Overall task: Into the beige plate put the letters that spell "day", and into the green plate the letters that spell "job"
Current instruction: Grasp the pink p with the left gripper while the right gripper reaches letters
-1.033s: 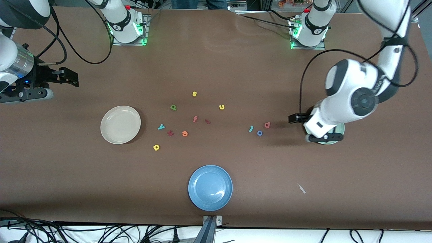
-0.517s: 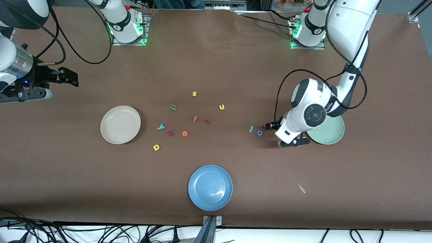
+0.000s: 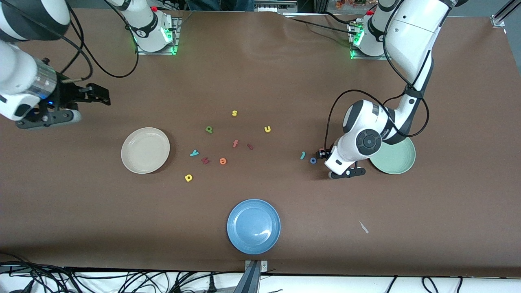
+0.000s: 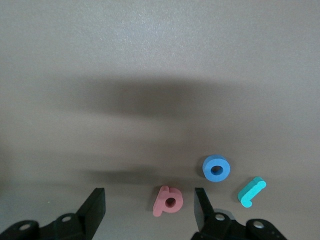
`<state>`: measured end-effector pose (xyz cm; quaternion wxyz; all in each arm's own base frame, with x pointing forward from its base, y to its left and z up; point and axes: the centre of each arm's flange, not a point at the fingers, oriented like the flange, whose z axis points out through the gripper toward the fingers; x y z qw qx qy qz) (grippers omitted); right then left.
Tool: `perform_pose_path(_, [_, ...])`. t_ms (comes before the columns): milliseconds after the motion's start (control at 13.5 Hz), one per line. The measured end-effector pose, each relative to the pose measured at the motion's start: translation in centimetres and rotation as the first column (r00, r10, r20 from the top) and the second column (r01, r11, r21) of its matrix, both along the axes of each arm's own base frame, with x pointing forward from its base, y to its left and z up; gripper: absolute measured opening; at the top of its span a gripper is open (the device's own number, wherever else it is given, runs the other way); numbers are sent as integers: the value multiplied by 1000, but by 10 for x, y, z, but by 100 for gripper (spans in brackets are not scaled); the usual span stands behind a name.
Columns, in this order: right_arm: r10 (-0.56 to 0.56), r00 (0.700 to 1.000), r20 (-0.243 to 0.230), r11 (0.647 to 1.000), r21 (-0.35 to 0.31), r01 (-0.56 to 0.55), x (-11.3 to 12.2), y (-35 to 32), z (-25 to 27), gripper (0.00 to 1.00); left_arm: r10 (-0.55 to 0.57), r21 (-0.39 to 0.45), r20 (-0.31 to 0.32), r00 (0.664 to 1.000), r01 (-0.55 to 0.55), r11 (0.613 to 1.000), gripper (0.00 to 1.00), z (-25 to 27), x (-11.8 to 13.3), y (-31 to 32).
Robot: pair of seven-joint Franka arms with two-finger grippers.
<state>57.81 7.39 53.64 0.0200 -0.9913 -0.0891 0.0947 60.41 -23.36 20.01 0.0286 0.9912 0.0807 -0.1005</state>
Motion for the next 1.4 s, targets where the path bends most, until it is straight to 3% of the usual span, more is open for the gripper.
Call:
perform_pose_path(517, [-25,1000,6,999,-42,25,32,92,-97,100,3,21,-50,999,-2,1000,79,-34,-15,-16])
perform_pose_path(886, [-27,1000,14,998,-61,28,48,103,-151,100,17,34,-59,998,-15,999,76,-38,-21,-24])
perform_pose_path(1033, [-25,999,46,998,-51,28,50,105,-176,100,21,35,-56,998,-19,999,64,-35,-21,-26])
perform_pose_path(1107, [-22,997,70,999,-39,24,48,108,-194,100,21,36,-55,998,-19,999,64,-35,-21,-26])
perform_pose_path(1329, [-6,993,117,999,-30,10,43,116,-252,100,20,33,-49,999,-18,999,31,-31,-21,-28])
perform_pose_path(1402, [12,992,129,999,-40,-7,44,120,-270,100,19,34,-48,999,-17,999,25,-30,-21,-28])
